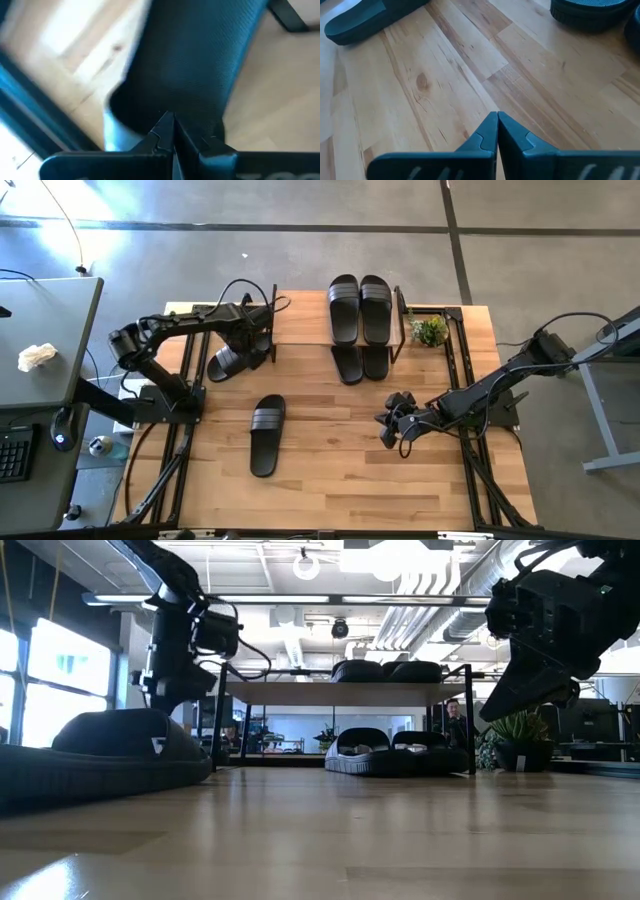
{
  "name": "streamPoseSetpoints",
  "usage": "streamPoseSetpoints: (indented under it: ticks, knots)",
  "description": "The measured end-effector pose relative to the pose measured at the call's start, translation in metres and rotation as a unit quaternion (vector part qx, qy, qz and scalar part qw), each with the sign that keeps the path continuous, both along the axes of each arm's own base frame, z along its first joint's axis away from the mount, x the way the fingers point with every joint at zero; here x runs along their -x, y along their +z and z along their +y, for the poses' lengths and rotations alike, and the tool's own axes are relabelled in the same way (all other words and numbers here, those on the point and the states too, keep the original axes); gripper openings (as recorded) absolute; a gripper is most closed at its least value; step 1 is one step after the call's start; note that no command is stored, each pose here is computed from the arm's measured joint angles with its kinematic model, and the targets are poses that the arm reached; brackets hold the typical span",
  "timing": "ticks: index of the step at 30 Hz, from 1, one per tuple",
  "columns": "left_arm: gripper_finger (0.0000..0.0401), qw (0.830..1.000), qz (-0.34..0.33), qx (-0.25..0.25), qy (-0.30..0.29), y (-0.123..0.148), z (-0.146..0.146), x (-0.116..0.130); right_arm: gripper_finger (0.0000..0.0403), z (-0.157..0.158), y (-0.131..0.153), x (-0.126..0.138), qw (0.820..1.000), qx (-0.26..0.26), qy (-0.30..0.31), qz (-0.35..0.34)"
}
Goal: Pick and place slides into the shelf
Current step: Move the black slipper to the middle of the table
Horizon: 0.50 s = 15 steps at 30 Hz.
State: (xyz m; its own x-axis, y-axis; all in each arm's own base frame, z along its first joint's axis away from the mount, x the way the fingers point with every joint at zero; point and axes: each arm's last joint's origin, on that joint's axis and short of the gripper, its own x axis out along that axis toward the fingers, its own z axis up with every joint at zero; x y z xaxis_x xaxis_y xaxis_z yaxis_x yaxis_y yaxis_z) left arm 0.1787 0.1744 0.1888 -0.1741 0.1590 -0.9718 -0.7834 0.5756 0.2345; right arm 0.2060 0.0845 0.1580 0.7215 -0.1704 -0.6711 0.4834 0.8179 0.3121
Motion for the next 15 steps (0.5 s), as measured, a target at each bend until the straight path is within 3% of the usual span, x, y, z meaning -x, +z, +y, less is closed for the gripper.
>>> streamPoseSetpoints:
  ticks: [4,7,11,15]
  knots:
    - [0.0000,0.999,0.012,0.030,-0.014,-0.011,0.002,-0.003,0.0000,0.000,0.000,0.000,1.000,-0.003,0.002,0.001]
    - [0.0001,0.999,0.023,0.023,0.008,-0.014,0.003,-0.004,0.0000,0.000,0.000,0.000,1.000,-0.007,0.001,0.001]
    - [0.0001,0.995,0.040,-0.016,0.085,-0.013,0.003,-0.001,0.0000,0.000,0.000,0.000,1.000,-0.008,0.001,0.001]
    - [0.0001,0.980,0.053,-0.025,0.188,-0.010,0.003,0.009,0.0000,0.000,0.000,0.000,1.000,-0.008,0.002,0.002]
